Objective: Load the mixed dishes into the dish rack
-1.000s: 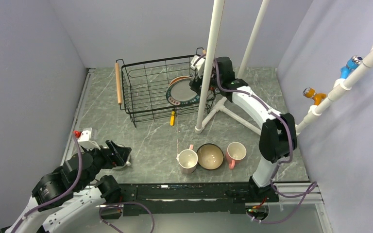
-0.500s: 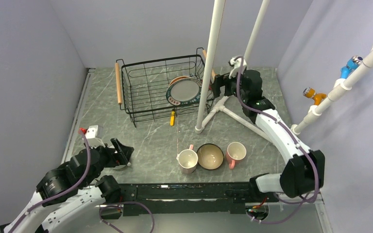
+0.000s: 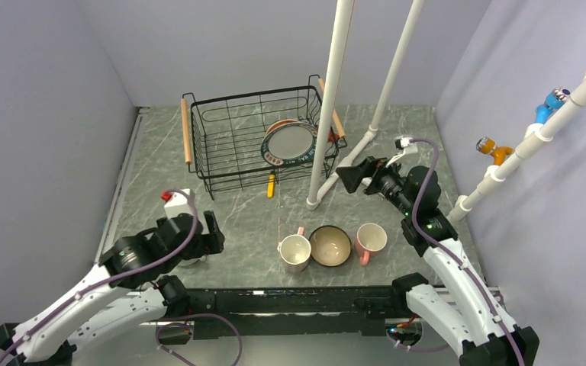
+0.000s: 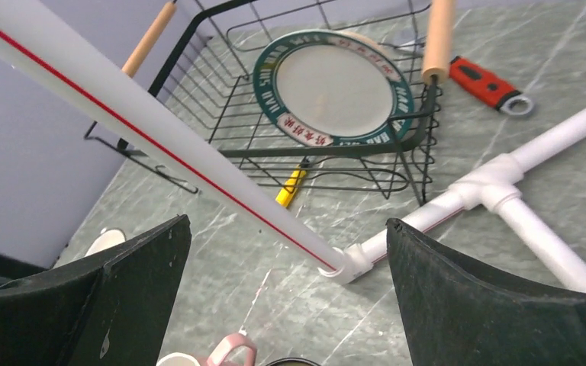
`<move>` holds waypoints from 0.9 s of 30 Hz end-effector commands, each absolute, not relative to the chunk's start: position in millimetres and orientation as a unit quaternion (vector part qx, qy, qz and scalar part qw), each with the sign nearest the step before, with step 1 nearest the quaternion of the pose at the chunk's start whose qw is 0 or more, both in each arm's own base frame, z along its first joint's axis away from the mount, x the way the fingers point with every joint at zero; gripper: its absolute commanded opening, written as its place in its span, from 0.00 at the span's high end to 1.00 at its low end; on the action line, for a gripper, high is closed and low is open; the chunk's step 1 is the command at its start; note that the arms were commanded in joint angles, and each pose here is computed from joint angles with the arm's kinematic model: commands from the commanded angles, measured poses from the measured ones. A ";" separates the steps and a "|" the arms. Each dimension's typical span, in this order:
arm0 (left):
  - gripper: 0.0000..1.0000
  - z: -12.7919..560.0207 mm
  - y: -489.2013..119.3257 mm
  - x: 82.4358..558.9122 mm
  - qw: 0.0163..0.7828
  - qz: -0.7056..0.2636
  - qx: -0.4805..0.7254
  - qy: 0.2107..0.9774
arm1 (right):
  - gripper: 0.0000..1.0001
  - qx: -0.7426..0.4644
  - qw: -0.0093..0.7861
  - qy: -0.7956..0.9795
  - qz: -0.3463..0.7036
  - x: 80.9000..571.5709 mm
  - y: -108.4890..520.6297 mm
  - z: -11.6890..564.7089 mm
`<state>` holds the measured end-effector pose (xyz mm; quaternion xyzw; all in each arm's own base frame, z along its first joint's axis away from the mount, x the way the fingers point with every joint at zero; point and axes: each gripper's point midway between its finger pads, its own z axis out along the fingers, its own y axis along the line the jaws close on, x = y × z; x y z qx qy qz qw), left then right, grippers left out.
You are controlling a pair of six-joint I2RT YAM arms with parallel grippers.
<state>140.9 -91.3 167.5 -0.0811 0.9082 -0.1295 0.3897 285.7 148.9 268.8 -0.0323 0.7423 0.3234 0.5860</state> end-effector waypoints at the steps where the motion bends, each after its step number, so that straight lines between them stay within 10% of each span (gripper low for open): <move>1: 0.03 153.1 -129.0 134.6 0.326 -0.170 -0.053 0.929 | 0.00 -0.050 0.547 0.751 0.365 278.6 166.4 265.2; 14: 0.15 201.3 -257.7 127.8 0.290 -0.338 0.141 0.884 | 0.00 -0.044 0.514 0.782 0.350 272.5 162.7 241.5; 27: 0.11 198.7 -317.7 118.7 0.328 -0.184 0.292 0.879 | 0.00 -0.035 0.515 0.792 0.326 271.0 153.6 233.4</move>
